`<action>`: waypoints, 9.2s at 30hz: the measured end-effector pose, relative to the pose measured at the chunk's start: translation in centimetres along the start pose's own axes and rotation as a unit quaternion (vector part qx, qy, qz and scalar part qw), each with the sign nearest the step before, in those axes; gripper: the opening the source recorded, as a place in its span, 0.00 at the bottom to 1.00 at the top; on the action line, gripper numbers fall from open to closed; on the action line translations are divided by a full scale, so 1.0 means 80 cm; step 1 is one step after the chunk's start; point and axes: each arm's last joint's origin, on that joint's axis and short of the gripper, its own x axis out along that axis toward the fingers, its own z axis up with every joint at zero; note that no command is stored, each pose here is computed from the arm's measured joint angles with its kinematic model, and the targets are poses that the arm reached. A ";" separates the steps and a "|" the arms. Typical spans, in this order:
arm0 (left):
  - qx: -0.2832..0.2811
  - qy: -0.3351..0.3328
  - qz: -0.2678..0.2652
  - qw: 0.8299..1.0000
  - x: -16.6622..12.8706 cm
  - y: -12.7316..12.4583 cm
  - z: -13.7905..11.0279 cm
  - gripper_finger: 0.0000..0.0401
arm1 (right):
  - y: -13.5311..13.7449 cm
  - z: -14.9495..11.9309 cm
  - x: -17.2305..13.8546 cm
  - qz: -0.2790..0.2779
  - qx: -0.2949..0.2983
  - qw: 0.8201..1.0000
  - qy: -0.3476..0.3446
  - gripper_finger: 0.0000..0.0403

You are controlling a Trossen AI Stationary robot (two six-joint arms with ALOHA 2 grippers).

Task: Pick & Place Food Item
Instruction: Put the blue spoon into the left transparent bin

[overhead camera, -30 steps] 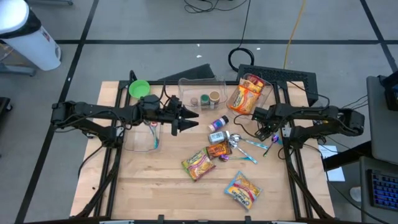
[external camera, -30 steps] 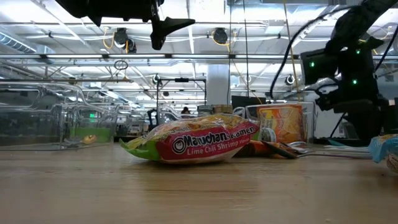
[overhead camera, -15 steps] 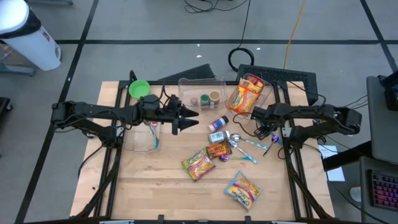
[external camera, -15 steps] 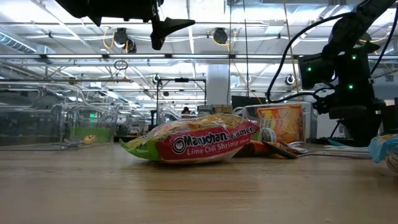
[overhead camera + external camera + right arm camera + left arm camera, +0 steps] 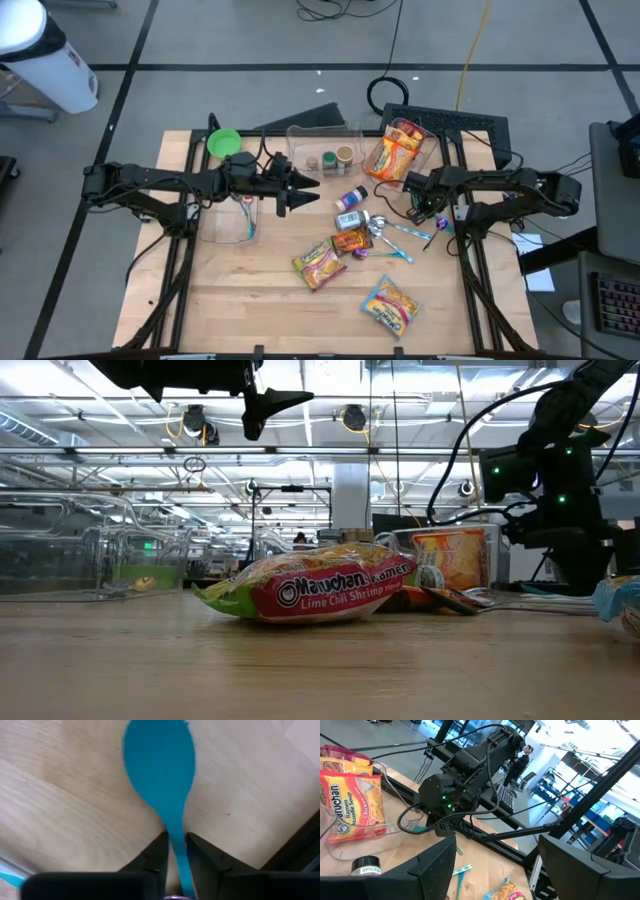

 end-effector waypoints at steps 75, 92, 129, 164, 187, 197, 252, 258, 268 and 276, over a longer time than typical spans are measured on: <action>0.044 0.014 0.064 0.997 0.004 -0.007 -0.007 0.73 | 0.068 0.018 -0.179 0.545 0.092 0.648 -0.524 0.03; 0.207 0.086 0.228 0.948 0.002 -0.048 0.052 0.73 | 0.149 0.083 -0.248 0.501 0.142 0.634 -0.572 0.03; 0.177 0.091 0.297 0.934 0.021 -0.033 0.038 0.31 | 0.189 0.108 -0.274 0.505 0.129 0.632 -0.573 0.03; 0.175 0.078 0.282 0.940 0.014 -0.038 0.047 0.03 | 0.186 0.112 -0.281 0.539 0.063 0.611 -0.576 0.37; 0.017 0.051 0.462 0.885 -0.156 -0.033 0.095 0.03 | 0.155 0.138 -0.289 0.607 -0.001 0.579 -0.544 0.53; -0.104 0.109 0.487 0.860 -0.172 -0.033 0.068 0.03 | 0.142 0.150 -0.287 0.589 0.003 0.581 -0.561 0.51; -0.419 0.235 0.592 0.647 -0.094 0.019 -0.133 0.03 | 0.017 0.053 -0.194 0.589 -0.068 0.626 -0.507 0.49; -0.410 0.240 0.590 0.653 -0.093 0.027 -0.129 0.03 | 0.018 0.053 -0.194 0.590 -0.066 0.627 -0.504 0.47; -0.421 0.265 0.593 0.633 -0.103 0.043 -0.141 0.03 | 0.018 0.053 -0.194 0.595 -0.061 0.627 -0.498 0.43; -0.420 0.279 0.592 0.628 -0.108 0.047 -0.151 0.04 | 0.018 0.053 -0.194 0.597 -0.058 0.627 -0.496 0.42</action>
